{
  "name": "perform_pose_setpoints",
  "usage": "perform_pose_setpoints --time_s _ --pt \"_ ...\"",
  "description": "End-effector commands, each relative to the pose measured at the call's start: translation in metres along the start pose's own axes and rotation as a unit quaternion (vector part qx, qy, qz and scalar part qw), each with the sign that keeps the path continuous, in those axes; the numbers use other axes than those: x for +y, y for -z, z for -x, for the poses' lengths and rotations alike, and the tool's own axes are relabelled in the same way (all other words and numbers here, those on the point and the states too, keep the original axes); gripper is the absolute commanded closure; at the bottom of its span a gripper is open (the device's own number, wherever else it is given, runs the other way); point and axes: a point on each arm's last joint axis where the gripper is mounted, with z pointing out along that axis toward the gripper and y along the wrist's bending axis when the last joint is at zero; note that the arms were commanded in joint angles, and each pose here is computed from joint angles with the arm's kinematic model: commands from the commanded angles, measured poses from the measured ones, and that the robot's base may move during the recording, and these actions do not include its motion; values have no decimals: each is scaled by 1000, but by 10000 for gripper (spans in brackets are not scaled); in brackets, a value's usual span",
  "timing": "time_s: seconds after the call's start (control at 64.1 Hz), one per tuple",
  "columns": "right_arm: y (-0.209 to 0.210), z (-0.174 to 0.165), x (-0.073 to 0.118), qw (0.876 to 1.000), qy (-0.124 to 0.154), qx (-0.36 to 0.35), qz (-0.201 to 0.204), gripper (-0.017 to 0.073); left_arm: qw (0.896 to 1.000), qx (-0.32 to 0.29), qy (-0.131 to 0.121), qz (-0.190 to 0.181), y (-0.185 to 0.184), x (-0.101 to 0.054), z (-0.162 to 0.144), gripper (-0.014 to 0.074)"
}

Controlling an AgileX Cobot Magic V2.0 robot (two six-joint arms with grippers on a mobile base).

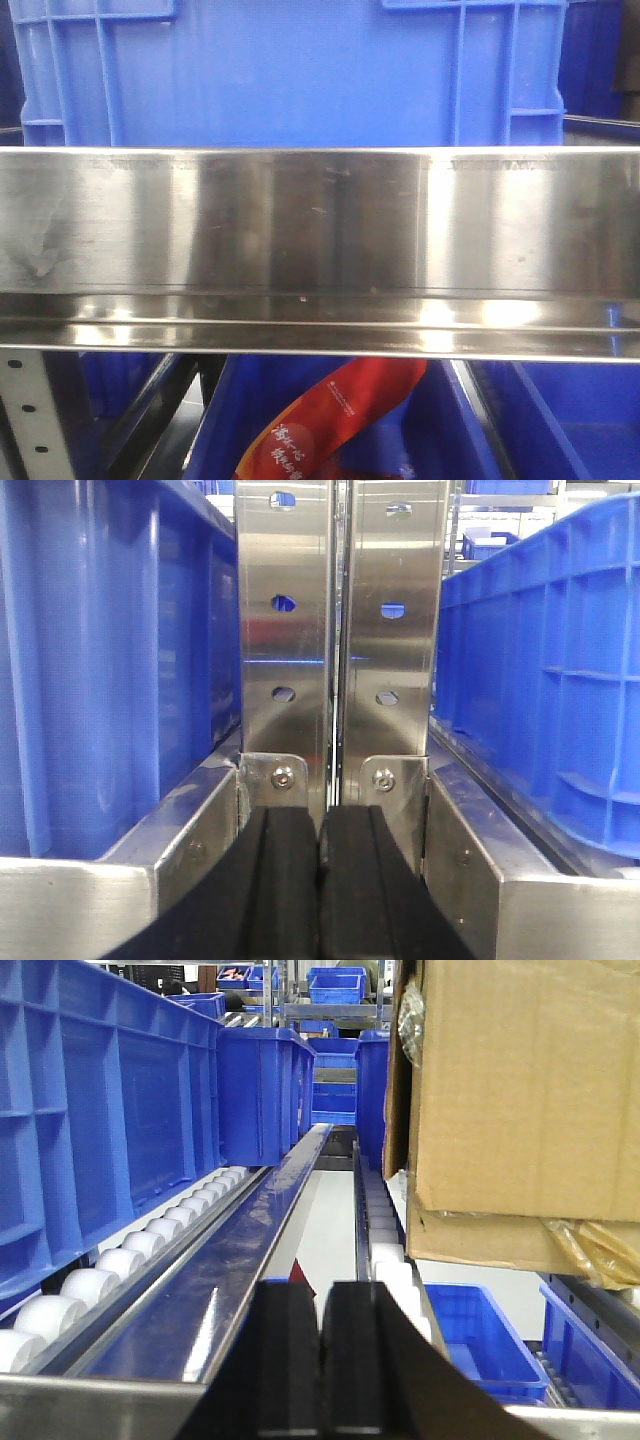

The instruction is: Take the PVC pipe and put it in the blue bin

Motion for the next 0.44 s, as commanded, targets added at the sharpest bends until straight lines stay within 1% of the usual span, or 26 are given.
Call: perform_pose_setpoints --time_s 0.0,0.421 --pt "0 2 0 1000 9 -13 -2 713 1000 -8 6 -3 1 0 2 704" --pt "0 2 0 1000 9 -13 -2 713 1000 -8 6 -3 1 0 2 704"
